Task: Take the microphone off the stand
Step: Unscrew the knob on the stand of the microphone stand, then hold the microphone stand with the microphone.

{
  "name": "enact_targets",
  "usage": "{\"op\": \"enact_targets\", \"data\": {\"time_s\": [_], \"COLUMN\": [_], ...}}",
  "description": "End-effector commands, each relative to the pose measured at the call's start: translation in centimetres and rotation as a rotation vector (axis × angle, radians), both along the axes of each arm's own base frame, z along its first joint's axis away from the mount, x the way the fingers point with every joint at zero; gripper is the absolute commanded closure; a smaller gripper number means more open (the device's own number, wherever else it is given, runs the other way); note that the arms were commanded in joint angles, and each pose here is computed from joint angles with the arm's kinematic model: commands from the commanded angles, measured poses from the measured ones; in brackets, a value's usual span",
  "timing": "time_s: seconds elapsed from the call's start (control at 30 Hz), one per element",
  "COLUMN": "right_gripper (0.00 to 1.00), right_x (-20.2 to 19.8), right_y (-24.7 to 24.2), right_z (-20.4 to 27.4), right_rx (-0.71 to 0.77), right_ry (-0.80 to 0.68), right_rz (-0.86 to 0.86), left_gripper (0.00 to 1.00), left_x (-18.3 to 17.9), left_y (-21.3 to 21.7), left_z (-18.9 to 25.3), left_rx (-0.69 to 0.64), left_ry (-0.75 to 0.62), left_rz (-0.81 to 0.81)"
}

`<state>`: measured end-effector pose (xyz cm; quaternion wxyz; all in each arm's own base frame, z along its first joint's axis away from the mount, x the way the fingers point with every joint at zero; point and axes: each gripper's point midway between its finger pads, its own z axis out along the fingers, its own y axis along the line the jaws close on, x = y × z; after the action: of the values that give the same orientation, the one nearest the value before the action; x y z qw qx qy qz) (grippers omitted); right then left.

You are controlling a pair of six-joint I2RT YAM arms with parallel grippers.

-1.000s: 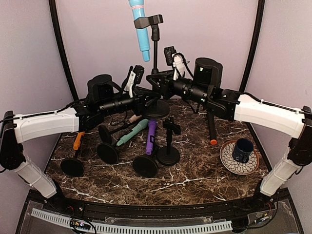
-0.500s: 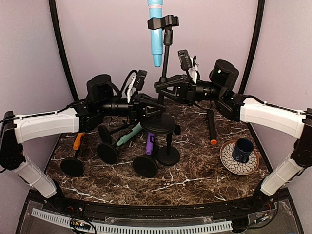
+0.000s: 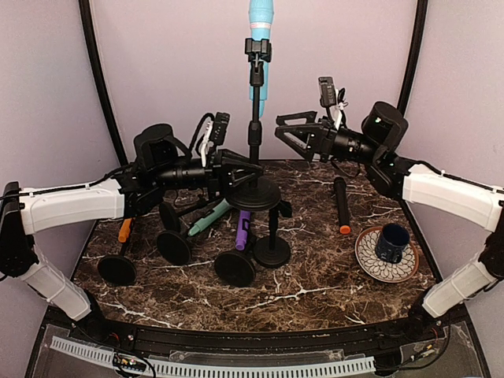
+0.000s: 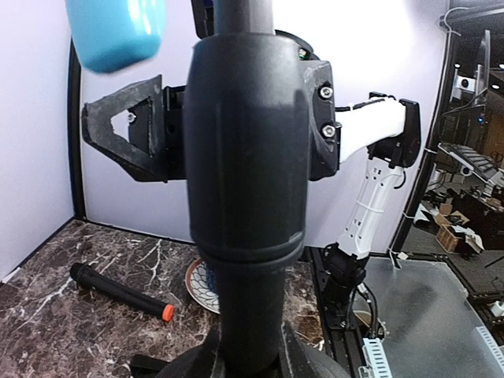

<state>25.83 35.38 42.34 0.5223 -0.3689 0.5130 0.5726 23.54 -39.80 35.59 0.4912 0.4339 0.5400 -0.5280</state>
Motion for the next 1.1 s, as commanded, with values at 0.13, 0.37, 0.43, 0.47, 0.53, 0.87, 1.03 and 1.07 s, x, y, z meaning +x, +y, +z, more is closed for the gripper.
{"op": "enact_targets", "data": {"time_s": [0.13, 0.37, 0.43, 0.47, 0.53, 0.87, 1.03, 1.07], "right_gripper": [0.13, 0.10, 0.07, 0.06, 0.03, 0.02, 0.02, 0.01], "right_x": [2.2, 2.8, 3.0, 2.9, 2.7, 0.1, -3.1, -3.4], "right_y": [-0.9, -1.1, -1.5, -1.5, -1.7, -2.2, -1.8, -1.7], "right_z": [-0.3, -0.2, 0.0, 0.2, 0.5, 4.5, 6.0, 6.1], "right_rx": [0.003, 0.006, 0.000, -0.005, -0.009, 0.010, 0.022, 0.022], "right_ry": [-0.001, -0.011, -0.007, -0.013, -0.020, -0.101, -0.153, -0.154], "right_rz": [-0.260, -0.403, -0.429, -0.427, -0.416, -0.092, 0.142, 0.173], "left_gripper": [1.00, 1.00, 1.00, 1.00, 1.00, 1.00, 1.00, 1.00], "left_x": [3.3, 4.7, 4.7, 4.6, 4.1, -2.6, -4.8, -5.0], "left_y": [2.5, 2.6, 2.5, 2.4, 2.2, 0.9, 0.6, 0.5], "left_z": [5.0, 4.3, 4.0, 3.9, 3.8, 4.5, 4.3, 4.4], "left_rx": [-0.132, -0.118, -0.110, -0.108, -0.102, -0.090, -0.062, -0.059], "left_ry": [-0.159, -0.144, -0.145, -0.148, -0.159, -0.173, -0.143, -0.140], "left_rz": [0.279, 0.342, 0.341, 0.333, 0.301, -0.111, -0.245, -0.257]}}
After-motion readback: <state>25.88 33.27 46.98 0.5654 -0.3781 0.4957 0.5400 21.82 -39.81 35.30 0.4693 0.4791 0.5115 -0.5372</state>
